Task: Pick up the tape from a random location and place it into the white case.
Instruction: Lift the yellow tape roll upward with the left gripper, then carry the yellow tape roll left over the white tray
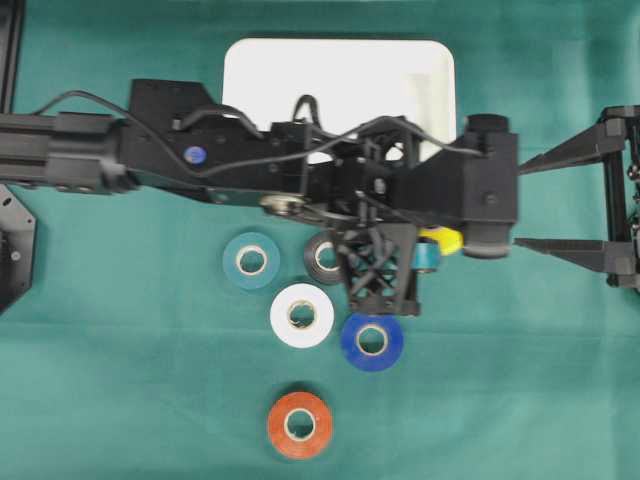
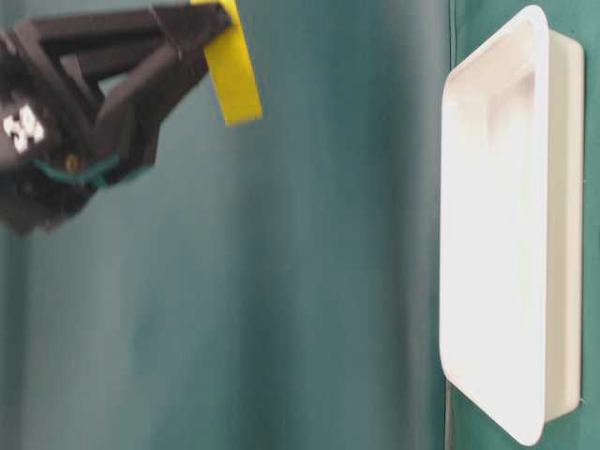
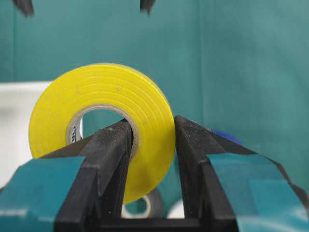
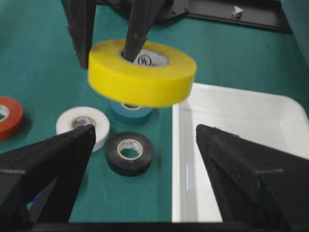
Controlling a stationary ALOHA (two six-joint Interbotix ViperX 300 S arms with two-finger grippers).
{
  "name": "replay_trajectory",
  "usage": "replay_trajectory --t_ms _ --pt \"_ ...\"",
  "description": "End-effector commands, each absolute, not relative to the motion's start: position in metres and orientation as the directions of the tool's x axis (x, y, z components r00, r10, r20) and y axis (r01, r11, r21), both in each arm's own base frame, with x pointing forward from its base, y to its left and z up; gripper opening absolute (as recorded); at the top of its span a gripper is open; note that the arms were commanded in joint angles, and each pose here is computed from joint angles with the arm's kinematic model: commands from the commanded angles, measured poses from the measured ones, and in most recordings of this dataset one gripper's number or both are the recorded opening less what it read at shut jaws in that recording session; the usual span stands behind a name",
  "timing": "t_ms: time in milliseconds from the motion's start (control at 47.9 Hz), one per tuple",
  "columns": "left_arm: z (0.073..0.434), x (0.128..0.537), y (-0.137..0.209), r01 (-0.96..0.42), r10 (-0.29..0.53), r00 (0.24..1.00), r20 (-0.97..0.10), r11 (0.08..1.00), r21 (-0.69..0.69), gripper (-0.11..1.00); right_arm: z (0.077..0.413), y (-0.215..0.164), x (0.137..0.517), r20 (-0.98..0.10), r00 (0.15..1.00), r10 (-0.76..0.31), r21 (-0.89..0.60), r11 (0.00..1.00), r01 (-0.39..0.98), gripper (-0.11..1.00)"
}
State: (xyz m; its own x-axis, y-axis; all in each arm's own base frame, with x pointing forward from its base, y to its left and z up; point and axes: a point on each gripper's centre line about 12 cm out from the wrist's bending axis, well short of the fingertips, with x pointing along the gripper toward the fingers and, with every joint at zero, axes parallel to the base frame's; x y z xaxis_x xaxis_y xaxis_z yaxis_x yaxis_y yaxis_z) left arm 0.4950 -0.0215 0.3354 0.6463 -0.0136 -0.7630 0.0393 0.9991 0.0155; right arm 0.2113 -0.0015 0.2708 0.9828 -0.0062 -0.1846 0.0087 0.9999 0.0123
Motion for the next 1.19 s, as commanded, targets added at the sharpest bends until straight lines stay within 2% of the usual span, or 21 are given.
replay_trajectory --t_ms 0,522,856,1169 --pt "0.365 0.477 -0.021 0.036 -0.015 0.694 -0.720 0.999 0.014 0.23 0.278 -0.002 0.213 -0.166 0.986 -0.007 0.008 1.000 0.009 0.92" --pt "0.353 0.415 -0.024 0.048 -0.026 0.656 -0.754 0.999 0.007 0.23 0.279 -0.002 0.214 -0.163 0.987 -0.007 0.008 1.000 0.009 0.92" --pt "0.349 0.411 -0.019 0.039 -0.019 0.660 -0.751 0.999 0.008 0.23 0.279 -0.002 0.214 -0.163 0.987 -0.007 0.008 1.000 0.009 0.92" --pt "0.351 0.413 0.017 -0.050 0.040 0.669 -0.742 0.999 0.008 0.23 0.279 -0.002 0.214 -0.162 0.987 -0.008 0.008 1.000 0.009 0.92"
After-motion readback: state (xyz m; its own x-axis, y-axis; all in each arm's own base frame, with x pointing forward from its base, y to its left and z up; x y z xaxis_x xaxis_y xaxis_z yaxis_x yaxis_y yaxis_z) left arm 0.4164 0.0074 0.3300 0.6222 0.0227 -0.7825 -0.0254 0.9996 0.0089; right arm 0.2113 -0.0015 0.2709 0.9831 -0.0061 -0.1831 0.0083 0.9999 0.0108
